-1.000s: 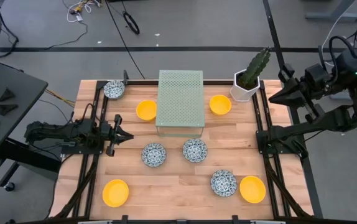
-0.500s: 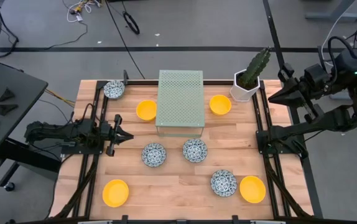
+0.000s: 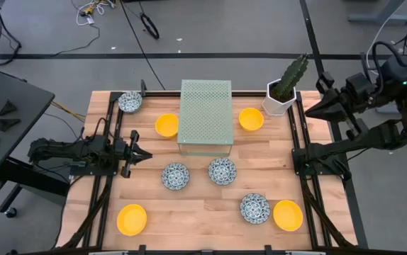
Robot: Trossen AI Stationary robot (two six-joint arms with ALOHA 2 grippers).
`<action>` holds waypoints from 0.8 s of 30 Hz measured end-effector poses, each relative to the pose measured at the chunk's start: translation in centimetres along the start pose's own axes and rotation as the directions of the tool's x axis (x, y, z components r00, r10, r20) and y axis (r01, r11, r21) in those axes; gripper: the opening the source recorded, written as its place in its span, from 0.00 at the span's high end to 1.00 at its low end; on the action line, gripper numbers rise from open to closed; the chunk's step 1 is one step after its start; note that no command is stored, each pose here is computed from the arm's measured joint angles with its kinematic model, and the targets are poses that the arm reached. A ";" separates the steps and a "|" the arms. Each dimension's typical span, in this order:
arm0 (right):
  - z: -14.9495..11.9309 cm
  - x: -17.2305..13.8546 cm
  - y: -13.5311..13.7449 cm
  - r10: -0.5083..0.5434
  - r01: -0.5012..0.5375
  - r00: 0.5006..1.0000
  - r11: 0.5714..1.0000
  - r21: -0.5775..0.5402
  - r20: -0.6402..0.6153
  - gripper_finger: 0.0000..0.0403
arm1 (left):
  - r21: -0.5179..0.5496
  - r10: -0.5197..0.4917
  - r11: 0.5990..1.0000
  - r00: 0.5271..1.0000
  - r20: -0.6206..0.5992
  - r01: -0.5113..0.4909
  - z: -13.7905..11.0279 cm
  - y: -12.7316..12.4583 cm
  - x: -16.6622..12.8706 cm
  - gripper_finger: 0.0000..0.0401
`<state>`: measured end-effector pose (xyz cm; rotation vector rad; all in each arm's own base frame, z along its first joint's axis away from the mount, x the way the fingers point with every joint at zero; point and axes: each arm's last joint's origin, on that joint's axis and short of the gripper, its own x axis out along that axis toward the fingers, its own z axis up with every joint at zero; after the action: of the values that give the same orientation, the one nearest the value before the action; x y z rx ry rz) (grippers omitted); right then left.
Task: Pick & Place Mini bowls
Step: Put the yellow bowl on the shelf
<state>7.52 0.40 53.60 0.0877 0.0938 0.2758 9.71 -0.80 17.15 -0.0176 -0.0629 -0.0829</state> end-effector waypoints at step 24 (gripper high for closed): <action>-6.8 3.6 -0.2 0.169 -0.143 0.883 0.986 0.092 -0.439 0.94 | 0.000 0.000 1.000 1.000 0.000 0.000 0.0 0.0 0.0 0.91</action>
<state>10.27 1.66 46.59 0.0875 0.5552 0.4522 9.71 -0.80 17.15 -0.0172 -0.0633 -0.0830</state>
